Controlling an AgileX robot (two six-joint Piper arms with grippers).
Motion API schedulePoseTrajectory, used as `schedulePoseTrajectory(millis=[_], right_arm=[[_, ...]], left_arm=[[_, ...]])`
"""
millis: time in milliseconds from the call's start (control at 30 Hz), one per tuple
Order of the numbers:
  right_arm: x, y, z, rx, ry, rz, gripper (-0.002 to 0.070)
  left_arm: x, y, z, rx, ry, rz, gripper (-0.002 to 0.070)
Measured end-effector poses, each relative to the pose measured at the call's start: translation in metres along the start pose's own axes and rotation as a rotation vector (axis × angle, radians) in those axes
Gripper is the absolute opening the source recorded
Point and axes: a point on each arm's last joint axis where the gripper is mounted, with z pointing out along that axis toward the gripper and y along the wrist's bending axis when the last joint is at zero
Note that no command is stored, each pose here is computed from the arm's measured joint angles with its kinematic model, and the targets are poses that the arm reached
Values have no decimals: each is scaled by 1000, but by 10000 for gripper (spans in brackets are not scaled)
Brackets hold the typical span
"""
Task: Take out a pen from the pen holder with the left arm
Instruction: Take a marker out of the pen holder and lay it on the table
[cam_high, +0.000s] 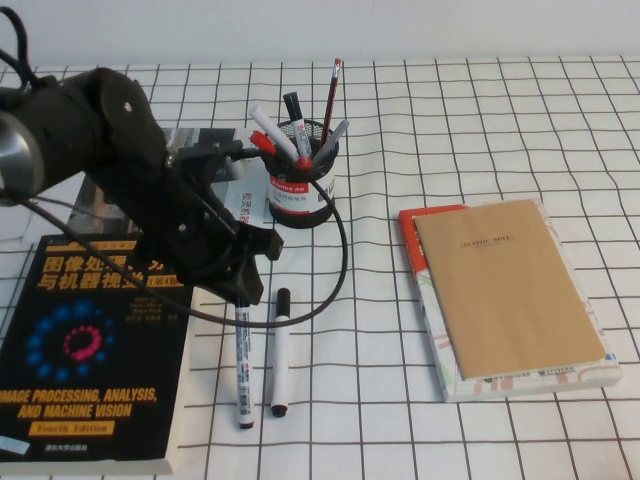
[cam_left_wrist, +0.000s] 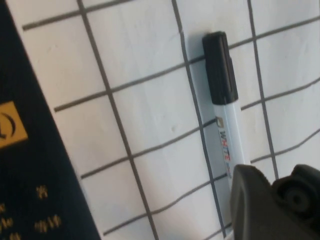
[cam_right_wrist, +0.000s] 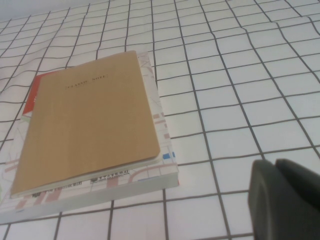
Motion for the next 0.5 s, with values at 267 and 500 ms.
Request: schedulePoseTrajectory(millis=[267, 500], right_arm=[[0, 0, 0, 0, 0, 0, -16], [0, 0, 0, 0, 0, 0, -16]], left_arm=[[-30, 8, 32, 27, 73, -18, 107], [-35, 12, 45, 27, 74, -41, 107]])
